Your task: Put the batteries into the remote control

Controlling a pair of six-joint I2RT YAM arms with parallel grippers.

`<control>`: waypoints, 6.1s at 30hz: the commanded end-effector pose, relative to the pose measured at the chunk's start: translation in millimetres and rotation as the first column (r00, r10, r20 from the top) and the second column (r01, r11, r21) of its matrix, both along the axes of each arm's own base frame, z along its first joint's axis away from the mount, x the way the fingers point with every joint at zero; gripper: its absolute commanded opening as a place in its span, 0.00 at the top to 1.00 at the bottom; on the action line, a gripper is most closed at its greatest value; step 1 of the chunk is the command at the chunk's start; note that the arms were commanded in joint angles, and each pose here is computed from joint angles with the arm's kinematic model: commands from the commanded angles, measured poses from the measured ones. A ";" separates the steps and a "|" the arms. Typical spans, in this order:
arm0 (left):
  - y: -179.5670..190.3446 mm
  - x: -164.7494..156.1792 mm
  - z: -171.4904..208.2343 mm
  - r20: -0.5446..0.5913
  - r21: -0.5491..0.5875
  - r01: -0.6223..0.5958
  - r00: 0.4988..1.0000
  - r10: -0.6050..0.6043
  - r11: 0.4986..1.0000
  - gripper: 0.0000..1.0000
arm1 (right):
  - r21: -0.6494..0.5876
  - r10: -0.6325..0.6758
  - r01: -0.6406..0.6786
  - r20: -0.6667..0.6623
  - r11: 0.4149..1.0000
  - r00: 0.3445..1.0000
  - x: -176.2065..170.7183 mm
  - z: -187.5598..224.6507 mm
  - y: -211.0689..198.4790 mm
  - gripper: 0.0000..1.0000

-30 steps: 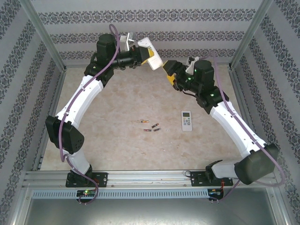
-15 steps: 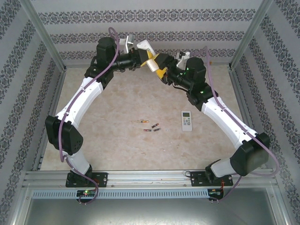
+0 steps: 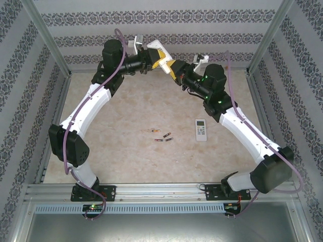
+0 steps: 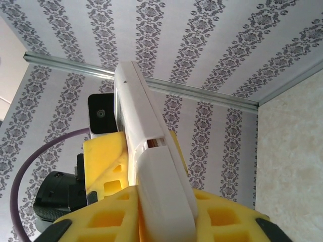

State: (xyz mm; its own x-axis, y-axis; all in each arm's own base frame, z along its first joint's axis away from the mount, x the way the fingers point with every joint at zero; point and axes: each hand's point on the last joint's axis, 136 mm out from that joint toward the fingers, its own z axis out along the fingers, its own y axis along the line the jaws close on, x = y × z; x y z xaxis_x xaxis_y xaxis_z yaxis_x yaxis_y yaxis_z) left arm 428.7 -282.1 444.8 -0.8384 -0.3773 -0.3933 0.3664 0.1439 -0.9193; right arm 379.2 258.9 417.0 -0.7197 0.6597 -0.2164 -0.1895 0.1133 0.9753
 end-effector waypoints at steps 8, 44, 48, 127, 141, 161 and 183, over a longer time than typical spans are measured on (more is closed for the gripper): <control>26.1 9.4 48.9 0.124 -0.140 -0.085 0.987 0.103 0.986 0.86 | -0.091 -0.054 0.046 -0.081 0.995 0.995 -7.7 -51.2 -18.8 0.91; 74.6 -25.3 -58.8 0.082 0.281 -0.274 0.962 0.261 0.920 0.85 | -0.596 0.038 -0.270 -0.372 0.756 0.927 86.5 -330.2 -2.2 0.91; 76.7 -26.5 -64.1 0.079 0.293 -0.281 0.960 0.270 0.914 0.85 | -0.612 -0.003 -0.274 -0.411 0.742 0.911 87.5 -354.6 -5.1 0.90; 247.9 -121.7 -180.0 0.118 0.722 -0.580 0.641 0.759 0.377 0.00 | -0.968 0.956 0.062 -0.227 -0.242 0.186 -87.2 -375.2 152.6 0.51; 237.1 -107.6 -193.2 0.077 0.720 -0.551 0.668 0.740 0.422 0.00 | -0.937 0.913 0.041 -0.326 -0.346 0.246 -93.6 -390.5 129.5 0.25; 228.2 -113.0 -212.5 0.018 0.724 -0.505 0.695 0.718 0.470 0.00 | -0.569 -0.256 -0.374 -0.739 0.733 0.623 -52.8 -306.5 31.7 0.51; 231.0 -118.1 -208.2 0.023 0.724 -0.513 0.687 0.727 0.461 0.00 | -0.445 -0.399 -0.234 -0.890 0.864 0.219 -56.8 -383.6 56.7 0.70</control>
State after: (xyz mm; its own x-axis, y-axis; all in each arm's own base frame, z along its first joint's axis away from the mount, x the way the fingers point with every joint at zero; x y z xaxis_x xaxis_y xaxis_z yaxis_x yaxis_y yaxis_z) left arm 310.2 -54.4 236.2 -0.5956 -0.5726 -0.5633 -0.2833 0.8060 -0.5198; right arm 319.5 312.6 36.2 -0.5462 0.7765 0.3142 0.8374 0.4978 0.2256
